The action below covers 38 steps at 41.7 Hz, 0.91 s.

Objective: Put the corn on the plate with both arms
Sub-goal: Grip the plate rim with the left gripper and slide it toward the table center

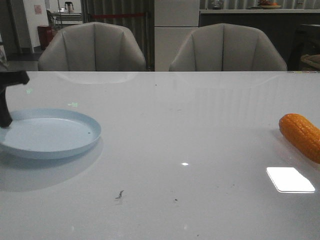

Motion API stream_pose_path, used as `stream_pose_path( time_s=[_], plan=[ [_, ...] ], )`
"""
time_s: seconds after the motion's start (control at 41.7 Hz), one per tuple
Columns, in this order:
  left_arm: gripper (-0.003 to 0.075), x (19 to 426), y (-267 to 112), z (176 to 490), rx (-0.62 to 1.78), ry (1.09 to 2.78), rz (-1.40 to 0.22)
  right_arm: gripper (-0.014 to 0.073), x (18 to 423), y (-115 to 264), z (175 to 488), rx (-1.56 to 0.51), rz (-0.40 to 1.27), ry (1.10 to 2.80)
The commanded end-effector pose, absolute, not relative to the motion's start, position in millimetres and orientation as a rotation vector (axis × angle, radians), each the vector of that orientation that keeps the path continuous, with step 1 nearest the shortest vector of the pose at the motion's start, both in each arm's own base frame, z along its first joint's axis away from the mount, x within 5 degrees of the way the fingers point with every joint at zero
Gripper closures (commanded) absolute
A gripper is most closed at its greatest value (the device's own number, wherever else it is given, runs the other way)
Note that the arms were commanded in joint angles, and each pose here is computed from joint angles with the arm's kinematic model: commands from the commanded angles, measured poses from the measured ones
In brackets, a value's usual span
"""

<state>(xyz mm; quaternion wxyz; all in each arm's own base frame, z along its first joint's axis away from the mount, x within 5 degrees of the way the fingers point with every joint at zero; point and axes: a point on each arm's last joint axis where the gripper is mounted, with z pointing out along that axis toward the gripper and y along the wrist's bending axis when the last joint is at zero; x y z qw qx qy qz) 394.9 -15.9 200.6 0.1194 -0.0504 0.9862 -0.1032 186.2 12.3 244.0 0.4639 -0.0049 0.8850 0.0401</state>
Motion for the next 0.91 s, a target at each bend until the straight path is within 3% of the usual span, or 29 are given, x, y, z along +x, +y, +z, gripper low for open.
stream_pose_path(
  time_s=[0.0, 0.168, 0.407, 0.599, 0.887],
  plan=[
    [0.0617, 405, -28, 255, -0.198, 2.733, -0.486, 0.0076, 193, 11, 261, -0.009, 0.08, 2.069],
    [0.0617, 416, -52, 294, -0.231, 2.583, -0.742, 0.0076, 193, 11, 261, -0.009, 0.08, 2.069],
    [0.0617, 412, -104, 309, -0.087, 2.544, -0.83, 0.0076, 193, 11, 261, -0.009, 0.081, 2.072],
    [0.0617, 406, -149, 294, 0.044, 2.597, -0.843, 0.0076, 193, 11, 261, -0.009, 0.081, 2.073],
    [0.0617, 401, -201, 236, 0.231, 2.757, -0.762, 0.0076, 192, 11, 260, -0.011, 0.083, 2.089]
  ],
)
